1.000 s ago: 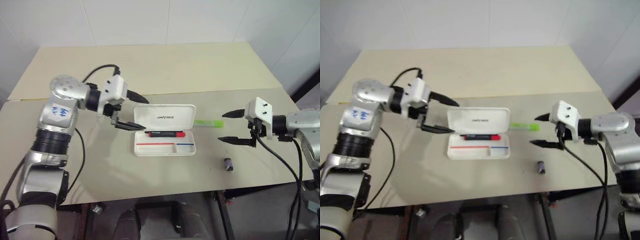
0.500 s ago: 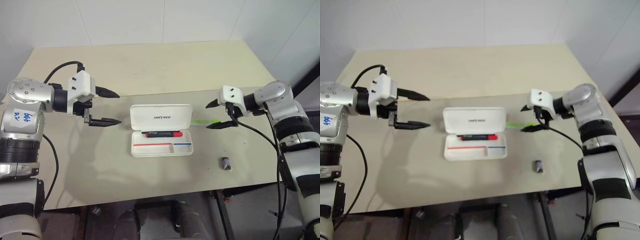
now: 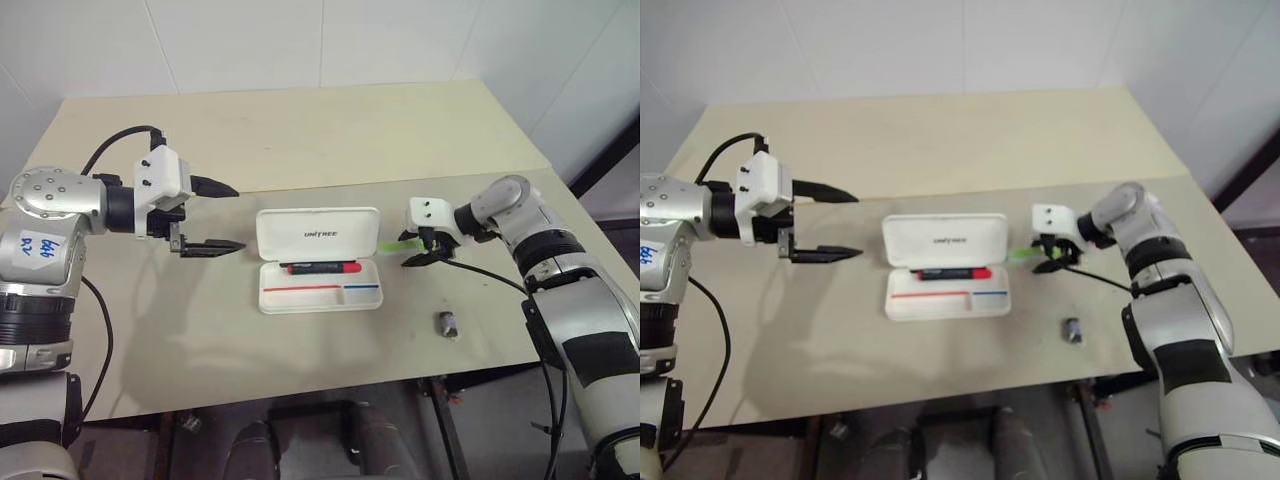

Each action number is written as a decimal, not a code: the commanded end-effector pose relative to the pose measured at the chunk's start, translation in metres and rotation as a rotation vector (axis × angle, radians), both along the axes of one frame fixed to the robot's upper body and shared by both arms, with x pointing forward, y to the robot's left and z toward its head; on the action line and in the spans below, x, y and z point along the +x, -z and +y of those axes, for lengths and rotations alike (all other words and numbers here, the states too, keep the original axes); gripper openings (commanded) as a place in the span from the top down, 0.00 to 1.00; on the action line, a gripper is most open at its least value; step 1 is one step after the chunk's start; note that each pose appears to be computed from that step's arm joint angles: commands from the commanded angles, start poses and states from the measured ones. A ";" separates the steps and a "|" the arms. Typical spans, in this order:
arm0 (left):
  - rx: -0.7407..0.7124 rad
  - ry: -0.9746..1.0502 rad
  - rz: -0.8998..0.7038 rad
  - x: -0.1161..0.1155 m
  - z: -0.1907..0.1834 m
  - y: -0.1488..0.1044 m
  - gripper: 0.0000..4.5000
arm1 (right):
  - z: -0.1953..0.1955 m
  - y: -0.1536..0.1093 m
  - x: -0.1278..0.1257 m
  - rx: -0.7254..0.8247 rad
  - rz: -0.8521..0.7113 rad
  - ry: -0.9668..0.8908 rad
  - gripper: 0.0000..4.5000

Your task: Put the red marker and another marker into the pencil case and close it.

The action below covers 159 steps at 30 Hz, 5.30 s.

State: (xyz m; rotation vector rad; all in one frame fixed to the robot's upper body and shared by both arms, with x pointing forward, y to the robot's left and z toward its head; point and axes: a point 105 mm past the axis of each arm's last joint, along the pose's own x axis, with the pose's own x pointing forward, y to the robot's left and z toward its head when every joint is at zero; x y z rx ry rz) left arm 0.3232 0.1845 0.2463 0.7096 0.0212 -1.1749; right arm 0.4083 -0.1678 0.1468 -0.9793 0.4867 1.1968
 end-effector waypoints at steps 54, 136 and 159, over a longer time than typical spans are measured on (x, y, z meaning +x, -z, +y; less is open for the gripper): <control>0.015 0.051 0.075 0.001 0.000 0.052 0.00 | 0.159 -0.019 -0.108 0.254 0.044 -0.276 0.76; -0.082 0.259 0.107 -0.006 -0.064 0.052 0.00 | -0.050 0.034 -0.156 0.520 0.308 1.145 0.03; -0.078 0.185 0.078 -0.004 -0.049 0.047 0.00 | -0.019 0.014 -0.140 0.226 0.122 0.849 0.75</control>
